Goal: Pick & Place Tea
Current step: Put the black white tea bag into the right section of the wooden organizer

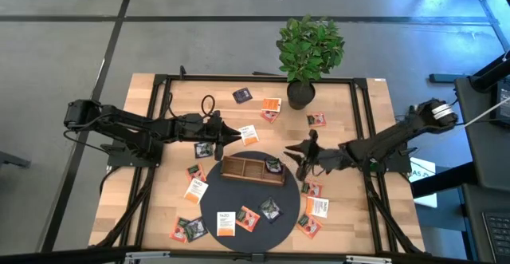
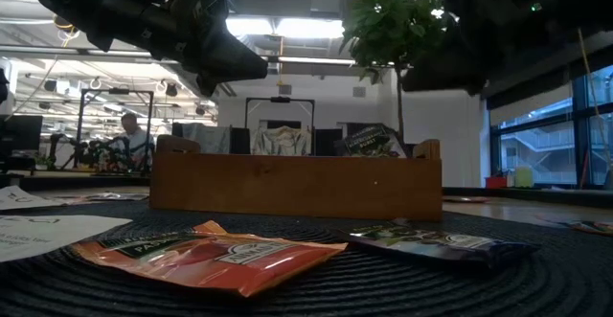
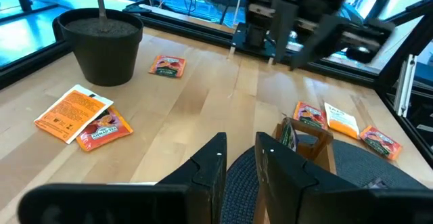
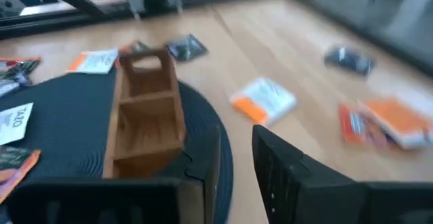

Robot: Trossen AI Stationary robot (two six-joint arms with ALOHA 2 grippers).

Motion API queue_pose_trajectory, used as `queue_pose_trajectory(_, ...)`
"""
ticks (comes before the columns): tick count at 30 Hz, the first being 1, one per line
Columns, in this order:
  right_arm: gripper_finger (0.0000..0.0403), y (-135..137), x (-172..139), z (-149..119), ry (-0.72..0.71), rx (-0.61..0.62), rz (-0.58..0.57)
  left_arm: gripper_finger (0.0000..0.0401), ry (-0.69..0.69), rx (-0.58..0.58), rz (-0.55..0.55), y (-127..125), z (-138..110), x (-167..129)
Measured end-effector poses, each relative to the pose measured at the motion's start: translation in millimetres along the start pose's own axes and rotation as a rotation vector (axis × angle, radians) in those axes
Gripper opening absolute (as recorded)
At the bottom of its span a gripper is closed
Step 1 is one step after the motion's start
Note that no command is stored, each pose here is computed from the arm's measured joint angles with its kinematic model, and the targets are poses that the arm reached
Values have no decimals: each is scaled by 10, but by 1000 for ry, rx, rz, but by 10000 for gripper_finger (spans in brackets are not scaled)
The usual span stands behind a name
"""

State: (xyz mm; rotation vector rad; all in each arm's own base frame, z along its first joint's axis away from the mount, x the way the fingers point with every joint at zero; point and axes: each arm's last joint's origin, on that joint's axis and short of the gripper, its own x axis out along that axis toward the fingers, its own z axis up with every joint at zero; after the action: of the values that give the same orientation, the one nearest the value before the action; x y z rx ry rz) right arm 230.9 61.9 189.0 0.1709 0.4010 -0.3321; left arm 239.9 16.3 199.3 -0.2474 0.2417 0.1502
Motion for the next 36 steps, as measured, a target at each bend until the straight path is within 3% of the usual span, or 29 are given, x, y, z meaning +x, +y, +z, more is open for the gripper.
queue_pose_trajectory(2, 91, -143, -44, 9, 76, 68, -27, 75, 0, 0, 0, 0, 0, 0)
queue_pose_trajectory(6, 96, -451, -127, -26, 198, 126, -200, 75, 0, 0, 0, 0, 0, 0)
queue_pose_trajectory(9, 117, -632, -153, -55, 265, 146, -305, 75, 0, 0, 0, 0, 0, 0)
queue_pose_trajectory(12, 149, -731, -131, -61, 304, 117, -338, 75, 0, 0, 0, 0, 0, 0)
queue_pose_trajectory(17, 190, -684, -53, 32, 250, 111, -204, 75, 0, 0, 0, 0, 0, 0)
queue_pose_trajectory(22, 195, -536, -14, 194, 173, 119, 147, 75, 1, 0, 0, 0, 0, 0)
queue_pose_trajectory(24, 190, -496, 7, 235, 143, 126, 232, 75, 1, 9, 0, 0, -1, 0)
queue_pose_trajectory(31, 166, -466, 141, 235, 156, 68, 310, 75, 10, 29, 2, 2, -10, 0)
queue_pose_trajectory(36, 155, -402, 327, 430, 197, 18, 409, 75, 15, 28, 4, 4, -16, 0)
